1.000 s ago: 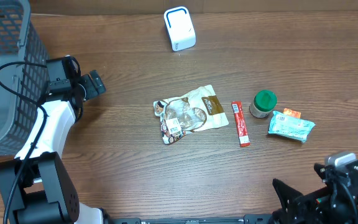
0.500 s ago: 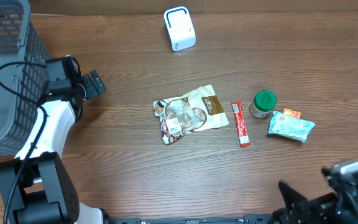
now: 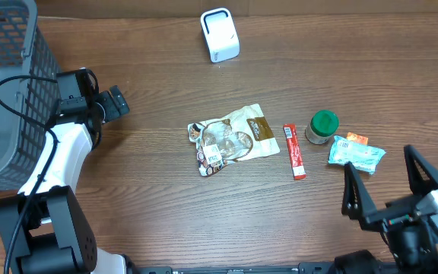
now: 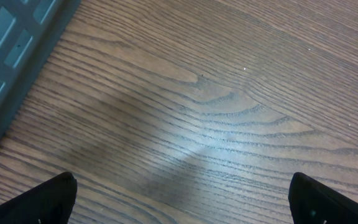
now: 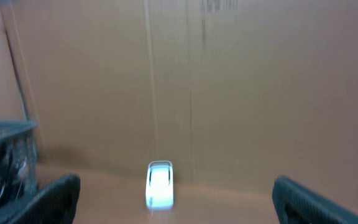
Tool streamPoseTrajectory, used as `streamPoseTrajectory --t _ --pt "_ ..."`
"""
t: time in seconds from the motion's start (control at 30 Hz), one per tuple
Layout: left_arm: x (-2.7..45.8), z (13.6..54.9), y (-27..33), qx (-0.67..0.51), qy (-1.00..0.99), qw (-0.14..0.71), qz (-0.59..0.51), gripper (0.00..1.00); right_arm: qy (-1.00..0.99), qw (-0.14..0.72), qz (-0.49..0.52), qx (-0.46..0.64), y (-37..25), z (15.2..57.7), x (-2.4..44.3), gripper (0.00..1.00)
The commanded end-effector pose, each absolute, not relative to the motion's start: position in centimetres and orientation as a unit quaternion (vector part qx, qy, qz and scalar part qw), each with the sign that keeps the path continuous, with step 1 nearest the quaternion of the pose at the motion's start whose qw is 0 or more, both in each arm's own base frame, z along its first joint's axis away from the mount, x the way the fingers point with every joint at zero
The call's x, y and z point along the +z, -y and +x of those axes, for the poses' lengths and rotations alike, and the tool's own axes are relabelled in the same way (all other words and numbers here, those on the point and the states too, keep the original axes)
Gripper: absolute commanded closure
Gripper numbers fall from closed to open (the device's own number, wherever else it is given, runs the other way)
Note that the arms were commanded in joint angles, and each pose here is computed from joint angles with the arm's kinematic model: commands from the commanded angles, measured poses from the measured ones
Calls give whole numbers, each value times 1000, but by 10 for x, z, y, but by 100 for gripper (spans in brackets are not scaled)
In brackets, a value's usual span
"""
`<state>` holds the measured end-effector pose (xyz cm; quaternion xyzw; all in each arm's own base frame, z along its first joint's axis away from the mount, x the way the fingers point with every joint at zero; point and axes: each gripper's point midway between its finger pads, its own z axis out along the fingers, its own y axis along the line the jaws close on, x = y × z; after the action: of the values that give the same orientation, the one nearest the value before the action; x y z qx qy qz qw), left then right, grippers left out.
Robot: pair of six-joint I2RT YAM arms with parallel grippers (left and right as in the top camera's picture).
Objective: Scan the item barcode
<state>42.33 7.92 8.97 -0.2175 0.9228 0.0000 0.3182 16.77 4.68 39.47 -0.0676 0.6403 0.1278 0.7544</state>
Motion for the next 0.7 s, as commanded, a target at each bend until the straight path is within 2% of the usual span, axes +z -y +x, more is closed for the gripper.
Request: streamPoseTrajectory --t 0.0,0.33,0.67 --pt "106 429 -79 -1 -918 338 -208 0 -604 784 -65 127 -48 177 388 0" --pt "106 429 -79 -1 -918 338 -208 1 -516 841 -76 145 -57 185 353 0" --pt "106 429 -79 -1 -918 338 -208 1 -565 809 -79 143 -65 216 280 0"
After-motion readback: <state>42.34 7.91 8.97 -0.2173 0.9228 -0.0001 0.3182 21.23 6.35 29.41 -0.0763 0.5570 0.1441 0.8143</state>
